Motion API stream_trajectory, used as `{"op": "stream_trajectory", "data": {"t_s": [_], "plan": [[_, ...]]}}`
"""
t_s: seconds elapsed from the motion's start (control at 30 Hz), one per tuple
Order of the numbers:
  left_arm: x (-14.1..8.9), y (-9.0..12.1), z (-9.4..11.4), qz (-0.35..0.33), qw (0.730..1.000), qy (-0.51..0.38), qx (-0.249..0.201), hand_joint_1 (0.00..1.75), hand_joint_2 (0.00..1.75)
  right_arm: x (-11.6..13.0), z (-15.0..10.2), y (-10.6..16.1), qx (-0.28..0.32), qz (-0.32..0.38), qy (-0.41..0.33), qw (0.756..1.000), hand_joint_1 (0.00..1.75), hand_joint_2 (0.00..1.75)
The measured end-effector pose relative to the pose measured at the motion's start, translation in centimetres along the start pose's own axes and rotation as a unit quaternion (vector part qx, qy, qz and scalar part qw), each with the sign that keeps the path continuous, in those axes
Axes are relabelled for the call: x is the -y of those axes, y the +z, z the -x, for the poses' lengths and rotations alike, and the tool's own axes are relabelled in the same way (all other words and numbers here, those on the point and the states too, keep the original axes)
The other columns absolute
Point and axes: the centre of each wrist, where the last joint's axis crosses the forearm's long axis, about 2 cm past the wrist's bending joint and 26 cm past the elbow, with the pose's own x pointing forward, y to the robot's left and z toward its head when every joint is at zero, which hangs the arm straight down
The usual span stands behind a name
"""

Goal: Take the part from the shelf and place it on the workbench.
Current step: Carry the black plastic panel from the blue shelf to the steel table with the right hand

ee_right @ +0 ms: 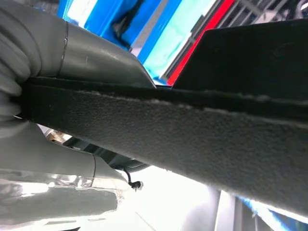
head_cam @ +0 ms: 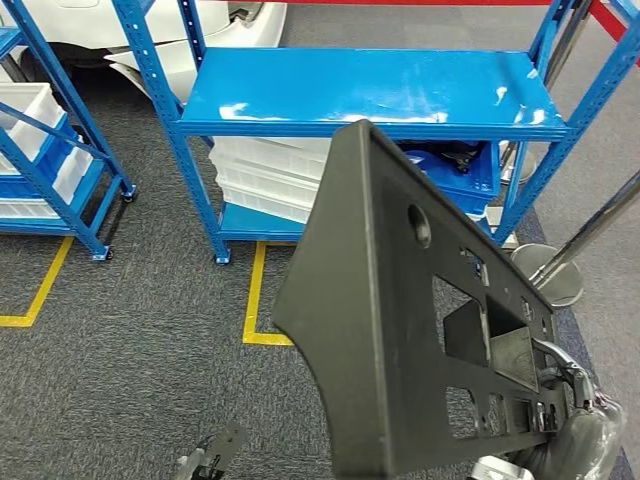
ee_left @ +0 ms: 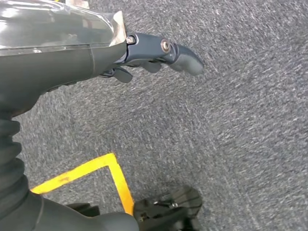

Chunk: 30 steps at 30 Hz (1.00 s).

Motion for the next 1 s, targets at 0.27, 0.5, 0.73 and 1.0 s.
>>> {"op": "stream_trajectory", "data": {"t_s": [0.27, 0.5, 0.73, 1.0], "plan": [[-0.07, 0.05, 0.19, 0.001, 1.000, -0.001, 0.000, 0.00, 1.75, 0.02, -0.02, 0.18, -0.005, 0.000, 0.000, 1.000, 1.75, 1.75], [0.00, 0.07, 0.17, 0.000, 1.000, 0.000, 0.000, 0.00, 1.75, 0.15, 0.14, 0.26, -0.009, 0.004, -0.004, 1.000, 1.75, 1.75], [0.01, 0.14, 0.31, 0.000, 1.000, -0.001, -0.002, 0.00, 1.75, 0.20, 0.19, 0.27, -0.008, 0.005, -0.005, 1.000, 1.75, 1.75], [0.26, 0.22, 0.19, -0.005, 1.000, -0.002, -0.002, 0.00, 1.75, 0.37, 0.03, 0.21, -0.008, 0.015, -0.012, 1.000, 1.75, 1.75]]}}
